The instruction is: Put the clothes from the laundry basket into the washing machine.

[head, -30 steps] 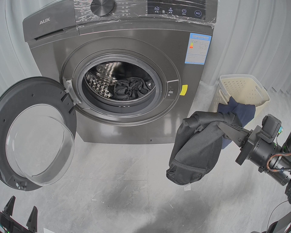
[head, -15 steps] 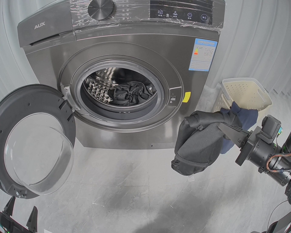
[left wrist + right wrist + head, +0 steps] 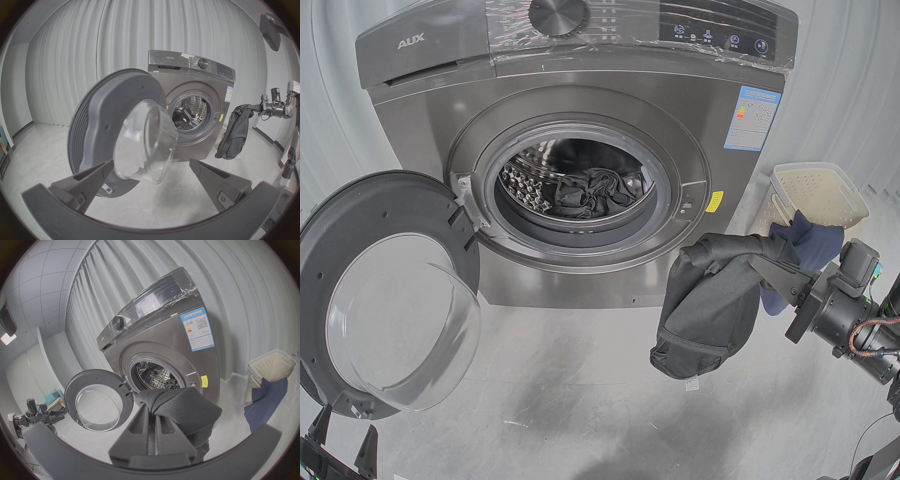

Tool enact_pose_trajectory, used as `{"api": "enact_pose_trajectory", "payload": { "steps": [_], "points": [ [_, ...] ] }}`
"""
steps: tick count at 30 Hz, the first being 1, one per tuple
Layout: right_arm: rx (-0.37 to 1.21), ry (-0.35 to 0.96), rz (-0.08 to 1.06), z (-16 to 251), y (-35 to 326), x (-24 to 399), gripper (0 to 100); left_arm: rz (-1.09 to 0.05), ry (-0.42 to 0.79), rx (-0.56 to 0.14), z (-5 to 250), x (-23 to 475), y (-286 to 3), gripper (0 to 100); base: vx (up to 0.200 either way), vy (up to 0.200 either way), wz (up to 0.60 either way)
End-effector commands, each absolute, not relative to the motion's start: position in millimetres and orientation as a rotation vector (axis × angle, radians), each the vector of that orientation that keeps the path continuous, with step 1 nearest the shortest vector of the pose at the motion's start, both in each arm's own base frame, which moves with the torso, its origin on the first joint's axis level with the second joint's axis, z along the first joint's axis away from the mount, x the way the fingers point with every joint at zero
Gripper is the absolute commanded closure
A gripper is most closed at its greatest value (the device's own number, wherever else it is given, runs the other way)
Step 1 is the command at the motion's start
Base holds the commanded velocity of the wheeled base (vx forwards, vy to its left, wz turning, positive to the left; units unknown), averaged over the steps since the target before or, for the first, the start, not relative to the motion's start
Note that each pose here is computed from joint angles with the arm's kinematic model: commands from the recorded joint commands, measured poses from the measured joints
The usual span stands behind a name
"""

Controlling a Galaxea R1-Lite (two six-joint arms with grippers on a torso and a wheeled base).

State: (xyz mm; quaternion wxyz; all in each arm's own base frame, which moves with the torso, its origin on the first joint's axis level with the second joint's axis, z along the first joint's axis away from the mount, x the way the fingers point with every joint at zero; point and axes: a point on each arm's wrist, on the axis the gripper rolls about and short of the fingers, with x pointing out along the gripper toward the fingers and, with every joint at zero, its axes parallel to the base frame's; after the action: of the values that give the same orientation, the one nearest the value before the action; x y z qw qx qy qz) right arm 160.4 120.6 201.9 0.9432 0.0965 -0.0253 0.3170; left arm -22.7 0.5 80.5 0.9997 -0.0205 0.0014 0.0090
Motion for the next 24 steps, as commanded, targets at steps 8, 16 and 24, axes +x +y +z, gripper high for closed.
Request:
{"api": "enact_pose_trajectory", "payload": {
  "steps": [8, 16, 24],
  "points": [
    [0.2, -0.06, 0.646, 203, 118, 157, 100, 0.019, 0.006, -0.041, 76, -23, 0, 0, 0.0, 0.0, 0.0],
    [0.199, -0.054, 0.662, 204, 123, 158, 100, 0.029, 0.003, -0.032, 76, -23, 1, 0, 0.0, 0.0, 0.0],
    [0.229, 0.002, 0.717, 199, 174, 178, 100, 0.015, 0.008, 0.014, 76, -22, 0, 0, 0.0, 0.0, 0.0]
  ]
}}
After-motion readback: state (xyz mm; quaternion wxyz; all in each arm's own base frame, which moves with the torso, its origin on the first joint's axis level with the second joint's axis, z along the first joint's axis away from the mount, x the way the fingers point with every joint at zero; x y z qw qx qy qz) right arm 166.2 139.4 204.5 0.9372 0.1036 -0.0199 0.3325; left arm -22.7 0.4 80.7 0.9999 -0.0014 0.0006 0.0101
